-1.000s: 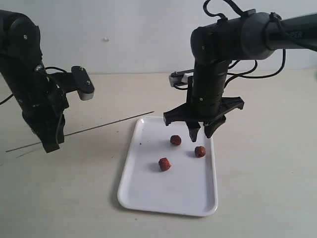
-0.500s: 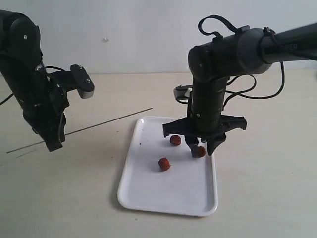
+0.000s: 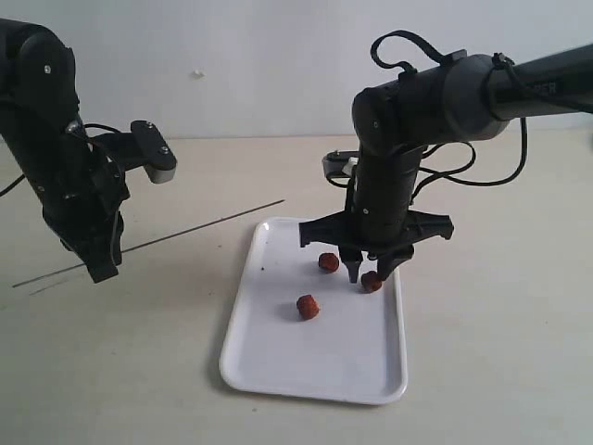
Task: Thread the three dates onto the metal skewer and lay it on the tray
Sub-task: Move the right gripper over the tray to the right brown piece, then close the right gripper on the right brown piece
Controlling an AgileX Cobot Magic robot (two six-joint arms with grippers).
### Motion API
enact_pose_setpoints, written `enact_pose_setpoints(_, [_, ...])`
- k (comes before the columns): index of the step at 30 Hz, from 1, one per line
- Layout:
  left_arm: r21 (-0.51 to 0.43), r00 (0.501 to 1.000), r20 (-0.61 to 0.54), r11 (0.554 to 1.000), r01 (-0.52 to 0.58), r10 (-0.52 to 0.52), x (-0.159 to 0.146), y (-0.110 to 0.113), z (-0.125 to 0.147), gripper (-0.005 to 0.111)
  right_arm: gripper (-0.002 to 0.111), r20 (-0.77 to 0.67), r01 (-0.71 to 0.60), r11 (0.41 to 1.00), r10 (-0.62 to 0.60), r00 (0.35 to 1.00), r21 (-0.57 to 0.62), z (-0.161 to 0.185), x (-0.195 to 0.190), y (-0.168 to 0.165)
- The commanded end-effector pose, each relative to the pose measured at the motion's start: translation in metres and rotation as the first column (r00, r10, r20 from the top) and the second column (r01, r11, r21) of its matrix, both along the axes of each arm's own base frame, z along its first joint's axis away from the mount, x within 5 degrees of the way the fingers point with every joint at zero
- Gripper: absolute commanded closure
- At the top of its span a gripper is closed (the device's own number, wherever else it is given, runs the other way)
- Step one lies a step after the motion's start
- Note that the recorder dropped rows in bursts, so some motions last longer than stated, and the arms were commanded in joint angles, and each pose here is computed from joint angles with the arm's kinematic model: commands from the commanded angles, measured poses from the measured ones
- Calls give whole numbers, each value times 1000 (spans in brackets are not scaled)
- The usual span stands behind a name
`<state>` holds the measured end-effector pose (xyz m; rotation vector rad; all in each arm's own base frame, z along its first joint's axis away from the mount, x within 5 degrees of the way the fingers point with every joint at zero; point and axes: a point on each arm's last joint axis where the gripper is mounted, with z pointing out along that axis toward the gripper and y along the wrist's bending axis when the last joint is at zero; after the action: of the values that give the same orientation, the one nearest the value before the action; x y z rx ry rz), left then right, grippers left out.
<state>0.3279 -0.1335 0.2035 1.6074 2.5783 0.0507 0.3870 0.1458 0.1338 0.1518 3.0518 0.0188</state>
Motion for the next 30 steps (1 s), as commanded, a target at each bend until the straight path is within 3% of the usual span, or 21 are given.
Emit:
enact_pose_setpoints(1, [-7, 1000, 9, 1000, -14, 14, 0, 1, 1, 107, 70, 15, -12, 1000, 12, 1000, -14, 0, 1, -1])
enact_pose_setpoints(10, [-7, 1000, 9, 1000, -14, 14, 0, 1, 1, 107, 70, 35, -62, 995, 65, 997, -80, 1, 3, -6])
enact_pose_setpoints(30, [-7, 1000, 9, 1000, -14, 14, 0, 1, 1, 107, 70, 4, -102, 994, 102, 995, -47, 0, 0, -3])
